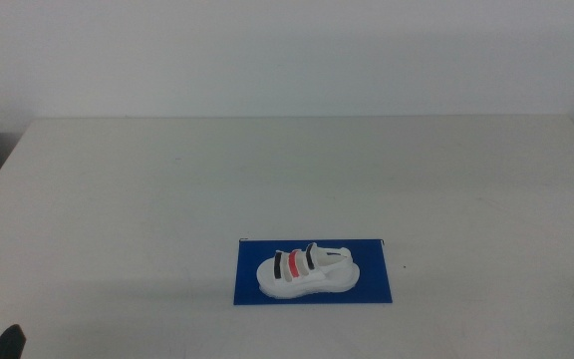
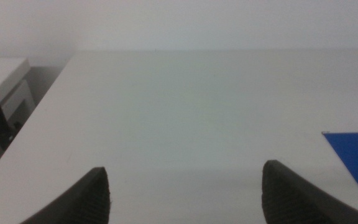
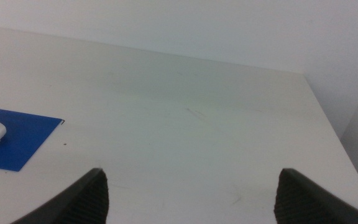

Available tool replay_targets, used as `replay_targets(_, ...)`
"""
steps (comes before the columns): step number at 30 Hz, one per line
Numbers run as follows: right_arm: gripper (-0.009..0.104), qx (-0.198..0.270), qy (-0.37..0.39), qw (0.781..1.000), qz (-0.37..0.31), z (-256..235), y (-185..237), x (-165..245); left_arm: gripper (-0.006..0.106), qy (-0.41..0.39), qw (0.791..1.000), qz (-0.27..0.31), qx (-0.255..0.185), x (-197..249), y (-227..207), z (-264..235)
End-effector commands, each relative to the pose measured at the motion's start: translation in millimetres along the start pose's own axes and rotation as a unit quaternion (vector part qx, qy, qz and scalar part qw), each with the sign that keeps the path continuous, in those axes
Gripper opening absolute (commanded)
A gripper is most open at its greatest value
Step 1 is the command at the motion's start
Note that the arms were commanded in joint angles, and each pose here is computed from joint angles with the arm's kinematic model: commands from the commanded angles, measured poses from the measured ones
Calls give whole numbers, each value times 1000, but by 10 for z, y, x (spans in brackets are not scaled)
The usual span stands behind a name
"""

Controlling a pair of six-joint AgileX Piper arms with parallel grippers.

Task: Use one arm to grab the shoe from the table and place it on the mat.

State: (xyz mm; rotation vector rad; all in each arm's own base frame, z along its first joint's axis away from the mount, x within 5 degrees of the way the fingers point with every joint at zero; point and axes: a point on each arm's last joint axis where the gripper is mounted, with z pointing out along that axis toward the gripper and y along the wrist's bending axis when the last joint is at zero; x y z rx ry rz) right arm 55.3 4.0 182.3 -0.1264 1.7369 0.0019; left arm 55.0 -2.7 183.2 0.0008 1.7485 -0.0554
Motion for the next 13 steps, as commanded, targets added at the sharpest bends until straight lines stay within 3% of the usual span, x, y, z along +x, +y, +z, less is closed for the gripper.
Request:
replay_targets(1,78,2,-32,999,-11,5,-3,-47,80,-60,998,0,0,-148,-2,-31)
replay_targets(13,78,2,-32,999,-11,5,-3,-47,80,-17,1000,15,-3,7,8,4)
